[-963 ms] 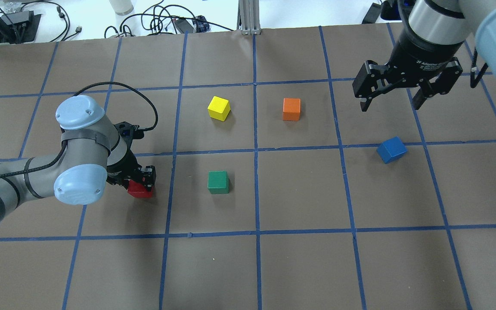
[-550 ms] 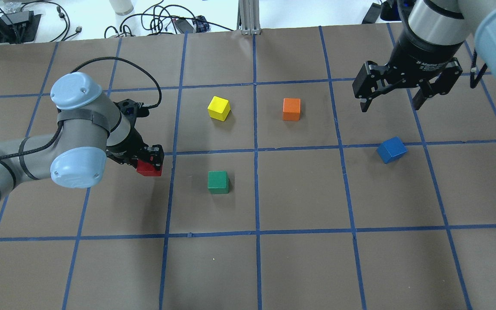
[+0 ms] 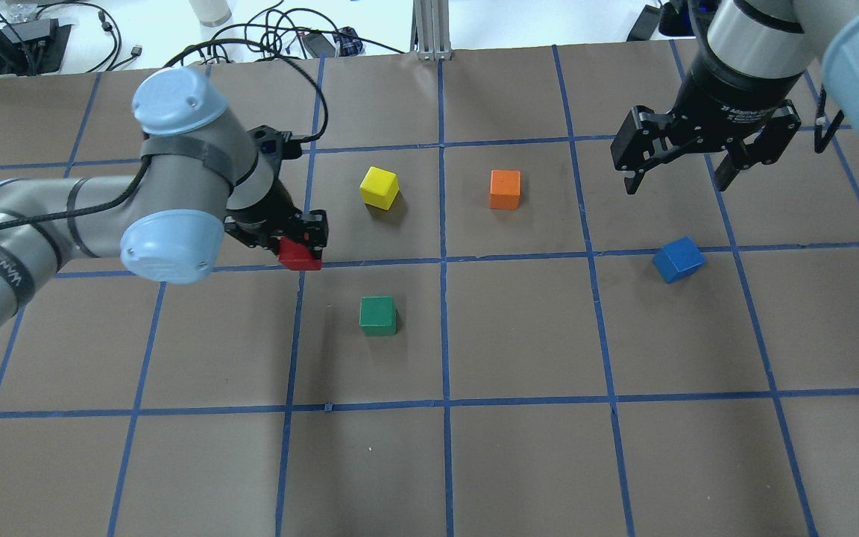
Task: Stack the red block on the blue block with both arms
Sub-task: 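Lift the red cube with the left gripper and carry it toward the right gripper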
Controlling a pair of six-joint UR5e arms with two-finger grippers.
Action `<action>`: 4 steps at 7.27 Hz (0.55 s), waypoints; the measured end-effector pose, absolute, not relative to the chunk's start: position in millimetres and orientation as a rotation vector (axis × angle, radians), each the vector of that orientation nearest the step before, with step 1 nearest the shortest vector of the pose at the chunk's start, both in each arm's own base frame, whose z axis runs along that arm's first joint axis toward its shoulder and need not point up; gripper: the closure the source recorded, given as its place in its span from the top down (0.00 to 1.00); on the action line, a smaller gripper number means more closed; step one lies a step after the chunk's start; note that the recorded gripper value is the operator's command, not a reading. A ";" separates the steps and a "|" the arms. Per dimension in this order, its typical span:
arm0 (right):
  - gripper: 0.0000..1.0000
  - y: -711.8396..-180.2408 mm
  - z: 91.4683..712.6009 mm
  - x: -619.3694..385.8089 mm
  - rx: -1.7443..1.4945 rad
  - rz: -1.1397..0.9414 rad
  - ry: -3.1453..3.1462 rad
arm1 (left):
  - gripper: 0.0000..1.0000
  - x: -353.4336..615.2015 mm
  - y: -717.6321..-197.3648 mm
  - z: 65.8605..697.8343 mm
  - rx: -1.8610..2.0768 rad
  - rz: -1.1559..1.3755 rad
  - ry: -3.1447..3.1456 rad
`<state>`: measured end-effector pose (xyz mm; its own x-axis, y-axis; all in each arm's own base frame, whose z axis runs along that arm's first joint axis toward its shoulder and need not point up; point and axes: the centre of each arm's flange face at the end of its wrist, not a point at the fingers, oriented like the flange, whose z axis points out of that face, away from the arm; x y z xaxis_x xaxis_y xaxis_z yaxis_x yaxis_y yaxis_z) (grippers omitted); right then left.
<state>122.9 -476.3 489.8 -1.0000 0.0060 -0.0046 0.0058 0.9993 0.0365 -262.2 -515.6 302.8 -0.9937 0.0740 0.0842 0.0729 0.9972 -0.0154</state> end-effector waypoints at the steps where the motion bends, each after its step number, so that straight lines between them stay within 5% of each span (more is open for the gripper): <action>1: 1.00 -476.3 489.9 122.9 0.009 0.057 3.136 | 0.08 -296.9 -510.3 291.5 -0.126 0.018 -3.056; 3: 1.00 -475.5 490.1 122.8 0.007 0.063 3.137 | 0.13 -337.7 -512.8 262.1 -0.145 0.061 -3.048; 4: 1.00 -475.0 490.8 122.9 0.007 0.062 3.137 | 0.24 -348.7 -515.6 247.9 -0.130 0.054 -3.050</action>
